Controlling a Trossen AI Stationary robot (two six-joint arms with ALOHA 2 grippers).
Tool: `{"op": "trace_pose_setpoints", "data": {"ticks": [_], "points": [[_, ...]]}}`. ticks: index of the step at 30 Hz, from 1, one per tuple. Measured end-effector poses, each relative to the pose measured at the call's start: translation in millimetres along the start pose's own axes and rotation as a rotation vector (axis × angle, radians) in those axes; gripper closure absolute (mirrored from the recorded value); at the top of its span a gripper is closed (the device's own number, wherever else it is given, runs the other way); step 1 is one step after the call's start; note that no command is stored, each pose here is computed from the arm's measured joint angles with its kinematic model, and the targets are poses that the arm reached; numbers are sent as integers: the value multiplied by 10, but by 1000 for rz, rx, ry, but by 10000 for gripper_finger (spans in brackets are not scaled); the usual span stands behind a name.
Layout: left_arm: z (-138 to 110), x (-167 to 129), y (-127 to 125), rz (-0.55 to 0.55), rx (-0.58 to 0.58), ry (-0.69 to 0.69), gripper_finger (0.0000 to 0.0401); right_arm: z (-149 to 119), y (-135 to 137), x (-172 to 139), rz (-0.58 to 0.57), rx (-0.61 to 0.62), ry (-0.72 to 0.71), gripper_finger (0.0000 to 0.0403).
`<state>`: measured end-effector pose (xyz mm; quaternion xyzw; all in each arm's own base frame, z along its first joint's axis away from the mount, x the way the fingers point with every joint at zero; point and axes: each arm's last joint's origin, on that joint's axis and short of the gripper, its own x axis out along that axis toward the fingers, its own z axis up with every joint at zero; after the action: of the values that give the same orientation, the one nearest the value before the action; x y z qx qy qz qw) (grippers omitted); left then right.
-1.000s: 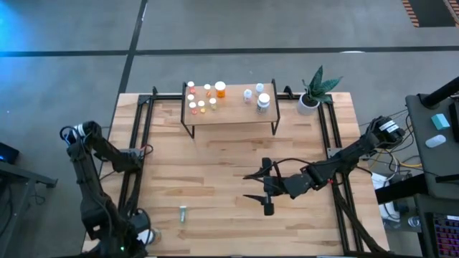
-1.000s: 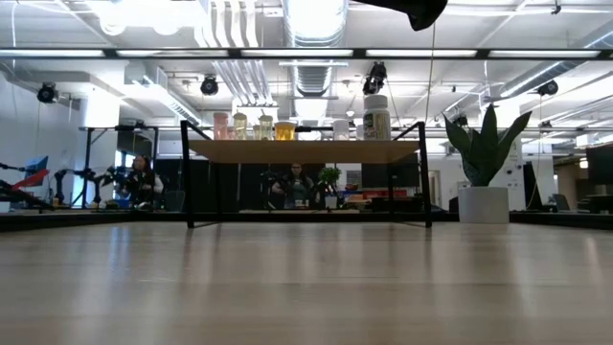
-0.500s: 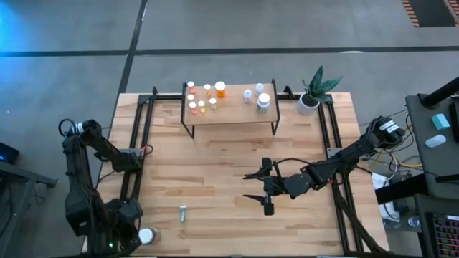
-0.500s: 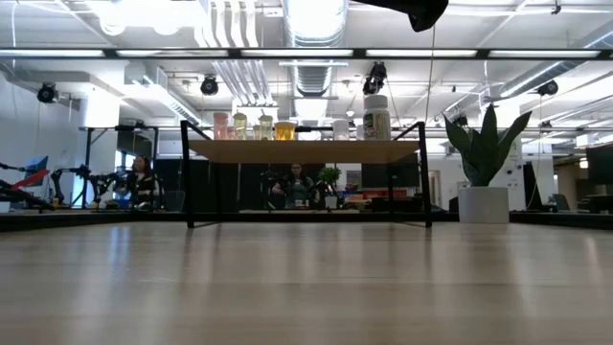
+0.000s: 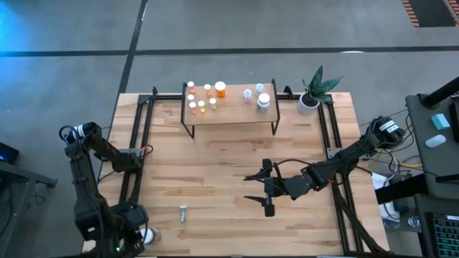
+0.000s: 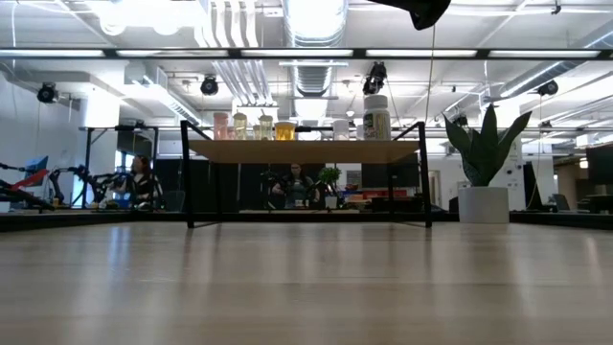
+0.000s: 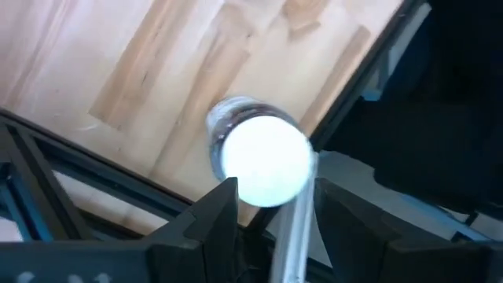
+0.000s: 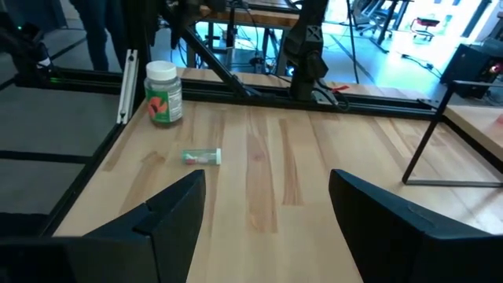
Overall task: Pick and place medicine bottles onto shelf by color
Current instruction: Put the green pill bottle on the shelf
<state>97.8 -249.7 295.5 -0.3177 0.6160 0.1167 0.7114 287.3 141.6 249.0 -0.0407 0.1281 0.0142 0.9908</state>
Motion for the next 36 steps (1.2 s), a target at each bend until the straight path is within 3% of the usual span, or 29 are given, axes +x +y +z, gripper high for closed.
{"op": "trace_pose_setpoints", "data": {"ticks": [8,20,31,36], "points": [[-7,126,55,43,-32,71,228,0,0,0,0,0,0,142],[24,179,-1,-5,-54,92,50,0,-1,0,-1,0,0,142],[59,547,-89,133,-3,136,41,0,-3,0,-1,8,0,142],[76,572,-96,139,-7,124,43,-14,2,11,-1,14,5,142]]}}
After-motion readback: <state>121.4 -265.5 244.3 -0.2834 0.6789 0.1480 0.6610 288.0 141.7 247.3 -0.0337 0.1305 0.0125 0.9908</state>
